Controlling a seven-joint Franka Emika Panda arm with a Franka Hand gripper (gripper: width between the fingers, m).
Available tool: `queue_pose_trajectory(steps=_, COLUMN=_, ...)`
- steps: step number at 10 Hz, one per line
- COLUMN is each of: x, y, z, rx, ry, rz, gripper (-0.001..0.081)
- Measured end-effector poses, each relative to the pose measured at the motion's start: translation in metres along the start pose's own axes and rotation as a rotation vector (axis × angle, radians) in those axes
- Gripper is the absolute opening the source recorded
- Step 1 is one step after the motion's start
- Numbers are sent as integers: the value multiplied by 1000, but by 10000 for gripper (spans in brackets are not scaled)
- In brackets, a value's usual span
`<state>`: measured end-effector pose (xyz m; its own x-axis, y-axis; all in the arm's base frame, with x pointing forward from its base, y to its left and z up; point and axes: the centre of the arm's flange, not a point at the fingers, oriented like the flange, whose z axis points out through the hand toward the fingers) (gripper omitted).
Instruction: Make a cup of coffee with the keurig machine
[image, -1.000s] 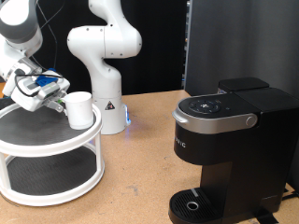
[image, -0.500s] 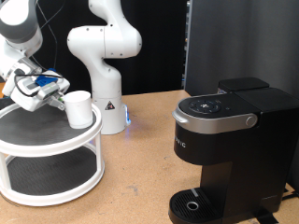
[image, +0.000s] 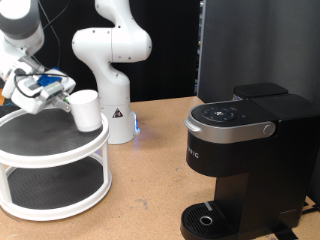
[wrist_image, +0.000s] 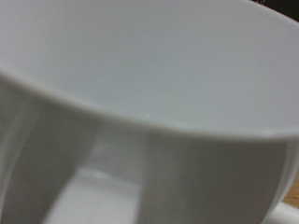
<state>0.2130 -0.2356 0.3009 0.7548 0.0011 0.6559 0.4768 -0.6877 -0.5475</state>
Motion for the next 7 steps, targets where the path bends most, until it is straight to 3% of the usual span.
queue_pose_trajectory(steps=5, x=52, y=-37, z=-28, rx=74, ry=15, rz=-9, gripper=66)
queue_pose_trajectory(steps=7, x=55, y=-41, z=-32, rx=83, ry=4, rz=-10, gripper=65)
